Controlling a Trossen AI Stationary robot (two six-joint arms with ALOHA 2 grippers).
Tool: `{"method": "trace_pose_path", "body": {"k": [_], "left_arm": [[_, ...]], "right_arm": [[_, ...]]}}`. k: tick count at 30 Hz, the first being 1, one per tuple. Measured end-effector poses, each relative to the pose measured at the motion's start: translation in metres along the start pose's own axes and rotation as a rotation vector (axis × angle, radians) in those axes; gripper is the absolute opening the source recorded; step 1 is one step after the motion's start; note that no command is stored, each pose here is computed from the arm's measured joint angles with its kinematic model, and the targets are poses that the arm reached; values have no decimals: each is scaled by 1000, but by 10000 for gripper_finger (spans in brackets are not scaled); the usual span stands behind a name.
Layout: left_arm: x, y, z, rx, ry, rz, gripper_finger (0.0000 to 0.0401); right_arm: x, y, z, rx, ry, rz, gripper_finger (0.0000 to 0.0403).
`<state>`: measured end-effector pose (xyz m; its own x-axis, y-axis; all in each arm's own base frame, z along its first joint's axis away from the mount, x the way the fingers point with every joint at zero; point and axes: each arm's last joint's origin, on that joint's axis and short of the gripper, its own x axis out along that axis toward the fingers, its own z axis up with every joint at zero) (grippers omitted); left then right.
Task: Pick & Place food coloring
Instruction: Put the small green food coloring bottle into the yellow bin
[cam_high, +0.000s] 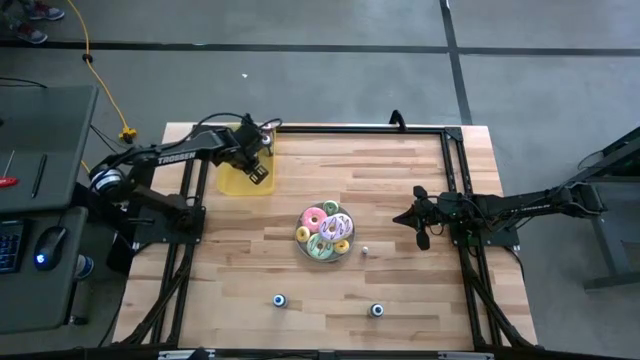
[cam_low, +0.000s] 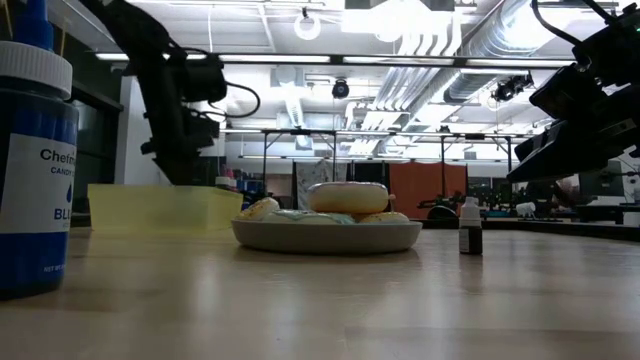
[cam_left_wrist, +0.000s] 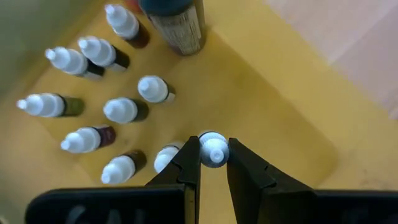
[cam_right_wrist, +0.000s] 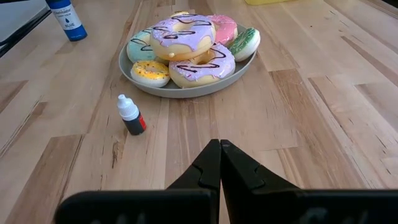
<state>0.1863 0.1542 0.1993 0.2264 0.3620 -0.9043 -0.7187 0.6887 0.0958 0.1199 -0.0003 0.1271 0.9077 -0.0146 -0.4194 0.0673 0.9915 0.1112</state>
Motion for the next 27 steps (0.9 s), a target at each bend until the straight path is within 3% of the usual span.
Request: {"method": "trace_pose_path", "body": {"k": [22, 27], "left_arm": [[26, 9, 8, -53, 4, -12, 43], [27, 13, 8, -71, 12, -24, 66]], "right_arm": [[0, 0, 0, 0, 0, 0, 0], [0, 0, 0, 0, 0, 0, 0]]}}
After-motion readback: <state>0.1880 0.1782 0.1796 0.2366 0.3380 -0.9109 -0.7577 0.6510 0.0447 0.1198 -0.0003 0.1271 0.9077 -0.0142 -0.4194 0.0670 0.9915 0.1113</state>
